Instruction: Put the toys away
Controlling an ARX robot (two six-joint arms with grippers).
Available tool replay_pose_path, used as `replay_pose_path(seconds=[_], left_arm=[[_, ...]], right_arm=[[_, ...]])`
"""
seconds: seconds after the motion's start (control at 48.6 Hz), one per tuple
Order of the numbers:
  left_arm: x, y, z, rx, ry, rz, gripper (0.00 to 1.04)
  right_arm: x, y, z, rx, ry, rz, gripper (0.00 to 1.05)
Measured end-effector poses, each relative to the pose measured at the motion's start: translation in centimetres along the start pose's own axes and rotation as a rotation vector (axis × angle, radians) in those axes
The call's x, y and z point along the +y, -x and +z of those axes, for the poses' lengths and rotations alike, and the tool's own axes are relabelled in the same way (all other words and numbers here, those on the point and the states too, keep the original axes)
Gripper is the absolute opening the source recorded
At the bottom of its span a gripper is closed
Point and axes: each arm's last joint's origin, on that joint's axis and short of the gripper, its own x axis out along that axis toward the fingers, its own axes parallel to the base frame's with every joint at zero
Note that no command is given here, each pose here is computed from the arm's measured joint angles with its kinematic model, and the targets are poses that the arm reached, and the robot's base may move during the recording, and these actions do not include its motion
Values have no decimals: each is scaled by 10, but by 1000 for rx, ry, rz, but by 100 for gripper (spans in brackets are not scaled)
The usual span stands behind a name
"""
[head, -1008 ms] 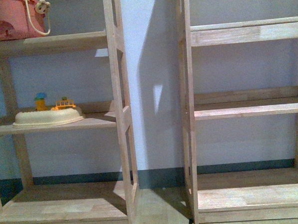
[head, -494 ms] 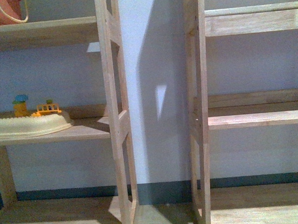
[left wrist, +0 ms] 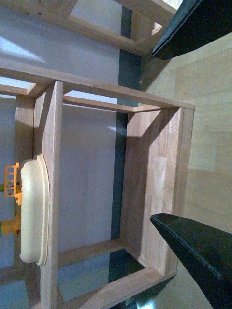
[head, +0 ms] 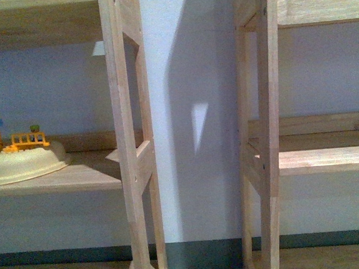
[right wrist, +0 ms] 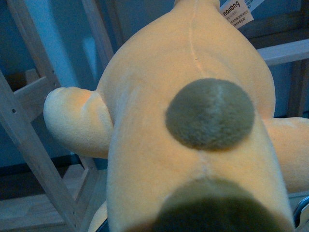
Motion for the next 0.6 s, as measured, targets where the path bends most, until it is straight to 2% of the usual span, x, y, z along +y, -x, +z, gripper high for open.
replay_pose_path(seconds=[0.597], left_arm=[[0, 0, 0, 0, 0, 0, 99]], right_arm=[[0, 0, 0, 0, 0, 0, 20]])
